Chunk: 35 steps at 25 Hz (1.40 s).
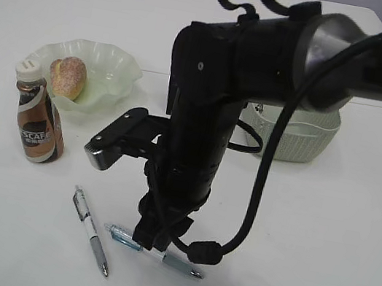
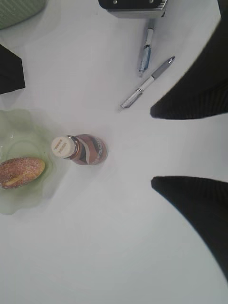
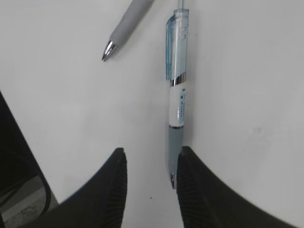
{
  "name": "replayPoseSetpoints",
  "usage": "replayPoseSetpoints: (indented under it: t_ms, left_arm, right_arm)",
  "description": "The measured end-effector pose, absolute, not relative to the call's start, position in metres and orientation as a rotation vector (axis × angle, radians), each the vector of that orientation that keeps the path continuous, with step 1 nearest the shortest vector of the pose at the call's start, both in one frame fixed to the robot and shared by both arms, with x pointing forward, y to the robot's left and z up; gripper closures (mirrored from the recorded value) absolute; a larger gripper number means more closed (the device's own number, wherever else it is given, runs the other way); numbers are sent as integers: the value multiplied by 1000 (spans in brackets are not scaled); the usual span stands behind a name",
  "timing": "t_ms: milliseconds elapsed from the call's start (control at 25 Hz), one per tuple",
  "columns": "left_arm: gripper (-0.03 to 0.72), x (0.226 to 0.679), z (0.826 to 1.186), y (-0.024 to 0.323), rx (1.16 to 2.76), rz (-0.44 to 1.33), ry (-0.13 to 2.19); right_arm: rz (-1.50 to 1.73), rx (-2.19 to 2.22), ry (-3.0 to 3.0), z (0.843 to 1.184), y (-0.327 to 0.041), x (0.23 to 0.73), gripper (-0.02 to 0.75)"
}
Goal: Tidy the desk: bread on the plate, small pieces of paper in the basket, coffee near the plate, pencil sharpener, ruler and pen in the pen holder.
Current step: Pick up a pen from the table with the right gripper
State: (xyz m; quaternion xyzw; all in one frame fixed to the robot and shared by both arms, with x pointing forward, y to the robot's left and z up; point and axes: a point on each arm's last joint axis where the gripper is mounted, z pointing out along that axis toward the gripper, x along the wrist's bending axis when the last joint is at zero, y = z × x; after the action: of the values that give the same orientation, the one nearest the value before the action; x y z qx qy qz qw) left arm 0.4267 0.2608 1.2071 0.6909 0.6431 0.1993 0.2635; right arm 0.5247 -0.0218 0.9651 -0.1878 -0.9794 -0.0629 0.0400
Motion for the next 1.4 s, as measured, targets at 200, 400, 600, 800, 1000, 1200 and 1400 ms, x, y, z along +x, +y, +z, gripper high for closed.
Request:
replayPoseSetpoints:
  t_ms: [200,400,600,800,1000,1200,1400]
  left_arm:
    - [398,427,1207,261,1868,539,1739]
    - [398,427,1207,261,1868,540,1739]
    - [398,427,1207,261,1869,542,1739]
    - [398,427,1207,261,1869,542,1739]
    - [398,427,1207,261,1869,542,1739]
    - [398,427,1207,261,1869,542,1739]
    - [398,427,1207,261,1870,547,1741]
  right_arm:
    - [-188,-585,-3004,944,-17,531,444]
    - [-181,-590,-3000,931,-14,534,444]
    - [-216,-589,-3007,925,-11,536,444]
    - [-255,-546,-3030,924,-8,537,444]
    - [-254,-536,-3034,918,-6,538,444]
    - [-226,-536,-3023,909,-6,538,444]
    - [-191,-537,-3008,896,-6,539,444]
